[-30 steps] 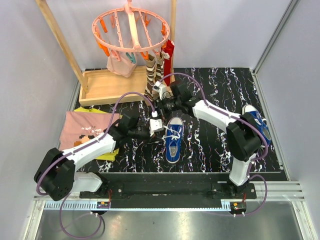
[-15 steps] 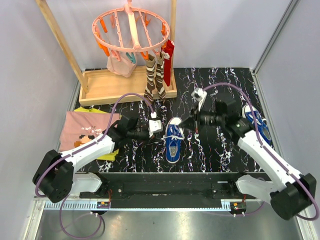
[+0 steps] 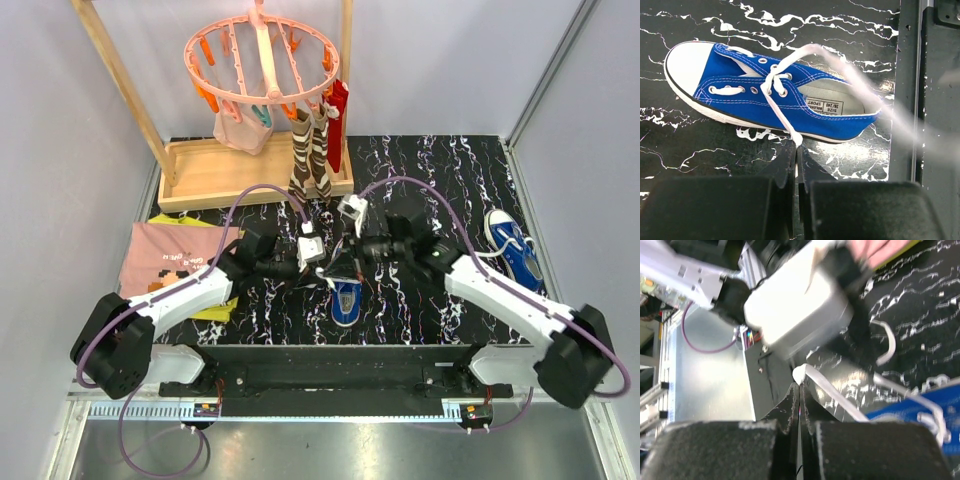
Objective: Tie the shoes
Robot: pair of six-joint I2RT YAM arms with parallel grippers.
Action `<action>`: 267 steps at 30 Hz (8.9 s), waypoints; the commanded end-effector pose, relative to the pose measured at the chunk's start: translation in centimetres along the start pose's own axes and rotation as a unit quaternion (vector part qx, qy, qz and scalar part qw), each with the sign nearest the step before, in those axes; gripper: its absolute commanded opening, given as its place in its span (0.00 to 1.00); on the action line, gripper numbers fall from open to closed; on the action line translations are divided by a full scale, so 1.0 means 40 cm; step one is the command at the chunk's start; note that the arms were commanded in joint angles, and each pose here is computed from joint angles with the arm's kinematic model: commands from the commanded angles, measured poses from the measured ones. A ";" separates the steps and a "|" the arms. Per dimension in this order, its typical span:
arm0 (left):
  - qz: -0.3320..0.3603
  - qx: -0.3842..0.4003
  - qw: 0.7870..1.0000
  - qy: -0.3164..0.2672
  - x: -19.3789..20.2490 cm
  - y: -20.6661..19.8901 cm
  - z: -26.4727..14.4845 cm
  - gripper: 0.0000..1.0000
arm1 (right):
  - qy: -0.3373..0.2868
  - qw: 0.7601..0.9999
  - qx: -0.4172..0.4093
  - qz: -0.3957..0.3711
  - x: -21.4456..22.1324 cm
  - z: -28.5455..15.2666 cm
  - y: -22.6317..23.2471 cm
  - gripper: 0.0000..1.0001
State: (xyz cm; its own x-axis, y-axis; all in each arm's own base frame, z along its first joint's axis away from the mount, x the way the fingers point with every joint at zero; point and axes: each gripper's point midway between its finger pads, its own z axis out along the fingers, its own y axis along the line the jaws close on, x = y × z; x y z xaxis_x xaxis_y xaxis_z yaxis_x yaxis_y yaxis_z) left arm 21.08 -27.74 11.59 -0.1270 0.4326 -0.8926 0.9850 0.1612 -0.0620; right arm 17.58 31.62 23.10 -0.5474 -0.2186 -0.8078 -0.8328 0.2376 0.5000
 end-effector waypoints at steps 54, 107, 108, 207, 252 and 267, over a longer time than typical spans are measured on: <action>0.056 -0.016 0.997 -0.053 -0.060 0.026 0.003 0.00 | 0.054 0.998 0.021 0.022 0.034 0.031 -0.142 0.57; 0.088 0.031 0.994 -0.061 -0.099 0.036 0.018 0.00 | 0.077 0.940 -0.038 -0.330 0.068 0.088 -0.271 0.43; 0.087 0.031 0.994 -0.061 -0.099 0.036 0.018 0.00 | 0.077 0.940 -0.039 -0.330 0.072 0.088 -0.271 0.42; -0.103 -0.099 0.987 0.071 -0.057 0.176 -0.135 0.00 | 0.127 0.956 0.027 -0.264 0.119 0.077 -0.315 0.00; 0.149 0.170 0.973 0.043 -0.205 -0.233 0.224 0.00 | 0.111 0.980 0.023 -0.162 0.092 0.048 -0.318 0.00; 0.157 0.193 0.969 0.003 -0.216 -0.235 0.243 0.26 | 0.106 0.979 -0.008 -0.175 0.102 0.041 -0.304 0.00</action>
State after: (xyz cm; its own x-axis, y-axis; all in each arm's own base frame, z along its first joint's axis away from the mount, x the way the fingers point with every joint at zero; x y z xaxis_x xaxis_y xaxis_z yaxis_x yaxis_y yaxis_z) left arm 13.61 -41.37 12.30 0.1827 0.5095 -0.8409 0.9427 -0.3336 0.0027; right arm 25.71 29.15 11.89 -0.2781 -0.5035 -0.8181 -0.9606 0.1484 0.2352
